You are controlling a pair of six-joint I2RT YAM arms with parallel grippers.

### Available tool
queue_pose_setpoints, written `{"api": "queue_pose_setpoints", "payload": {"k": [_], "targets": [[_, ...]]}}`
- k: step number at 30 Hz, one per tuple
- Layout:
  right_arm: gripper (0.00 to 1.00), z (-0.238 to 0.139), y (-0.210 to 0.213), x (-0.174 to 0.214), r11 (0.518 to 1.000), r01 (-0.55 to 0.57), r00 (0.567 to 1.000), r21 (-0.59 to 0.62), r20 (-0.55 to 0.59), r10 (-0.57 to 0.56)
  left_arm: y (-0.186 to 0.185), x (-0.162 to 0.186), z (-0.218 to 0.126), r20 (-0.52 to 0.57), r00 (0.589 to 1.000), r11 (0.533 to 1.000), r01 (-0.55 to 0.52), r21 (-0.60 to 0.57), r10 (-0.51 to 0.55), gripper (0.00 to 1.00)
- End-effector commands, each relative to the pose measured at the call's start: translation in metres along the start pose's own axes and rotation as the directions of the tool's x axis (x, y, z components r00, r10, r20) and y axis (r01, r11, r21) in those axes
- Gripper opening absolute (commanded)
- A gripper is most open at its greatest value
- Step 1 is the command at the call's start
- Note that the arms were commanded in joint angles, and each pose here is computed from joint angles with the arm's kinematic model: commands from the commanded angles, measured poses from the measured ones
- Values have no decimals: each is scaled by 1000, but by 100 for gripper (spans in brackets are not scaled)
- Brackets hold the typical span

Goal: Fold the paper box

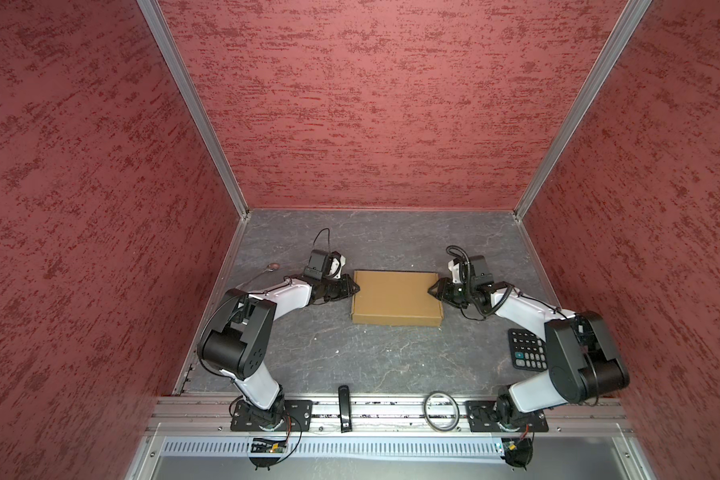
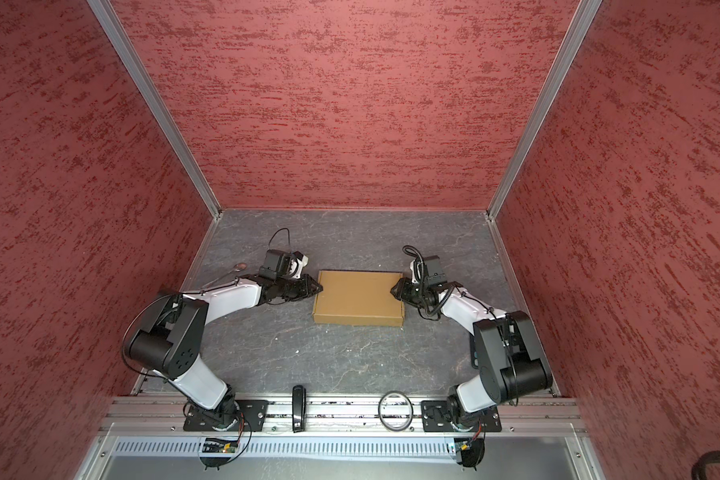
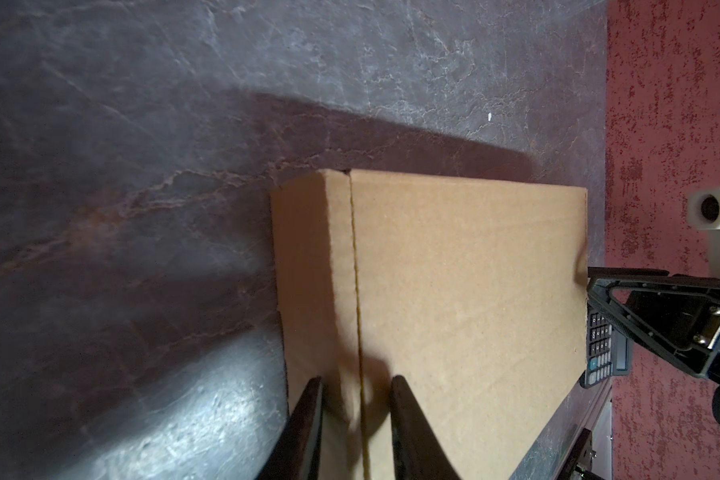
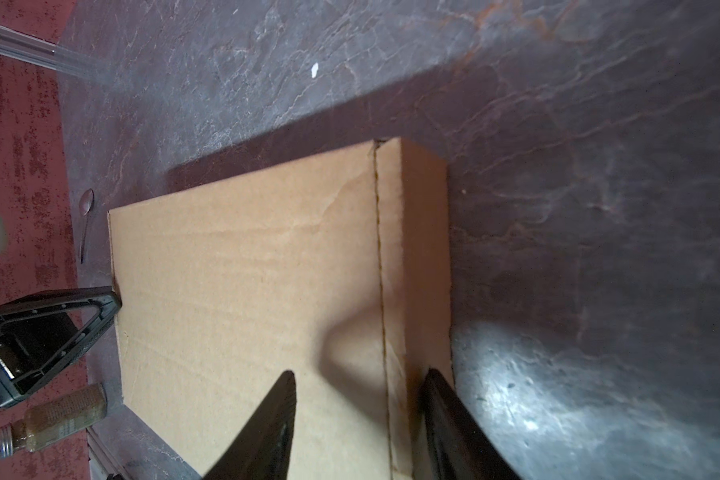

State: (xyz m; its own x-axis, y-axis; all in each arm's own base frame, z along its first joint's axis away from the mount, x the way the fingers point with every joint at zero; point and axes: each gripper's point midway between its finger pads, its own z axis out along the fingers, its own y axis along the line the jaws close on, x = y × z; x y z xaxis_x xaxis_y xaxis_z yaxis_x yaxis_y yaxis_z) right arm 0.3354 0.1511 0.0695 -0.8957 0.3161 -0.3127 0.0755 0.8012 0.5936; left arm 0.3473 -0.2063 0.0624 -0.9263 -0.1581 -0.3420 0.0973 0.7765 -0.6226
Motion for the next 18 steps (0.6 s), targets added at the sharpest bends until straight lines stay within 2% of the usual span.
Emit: {"api": "queue_pose_setpoints", "payload": {"k": [1, 9, 18], "targets": [[51, -3, 24, -8, 996, 48, 999, -73, 22, -46, -8, 5, -4, -14, 1000, 1000, -5, 21, 5, 31], [56, -6, 19, -6, 998, 52, 998, -47, 27, -51, -10, 1, -8, -2, 1000, 1000, -12, 14, 12, 42], [60, -11, 17, -13, 998, 62, 997, -13, 44, -62, -10, -3, -16, 17, 1000, 1000, -16, 7, 15, 45]]}}
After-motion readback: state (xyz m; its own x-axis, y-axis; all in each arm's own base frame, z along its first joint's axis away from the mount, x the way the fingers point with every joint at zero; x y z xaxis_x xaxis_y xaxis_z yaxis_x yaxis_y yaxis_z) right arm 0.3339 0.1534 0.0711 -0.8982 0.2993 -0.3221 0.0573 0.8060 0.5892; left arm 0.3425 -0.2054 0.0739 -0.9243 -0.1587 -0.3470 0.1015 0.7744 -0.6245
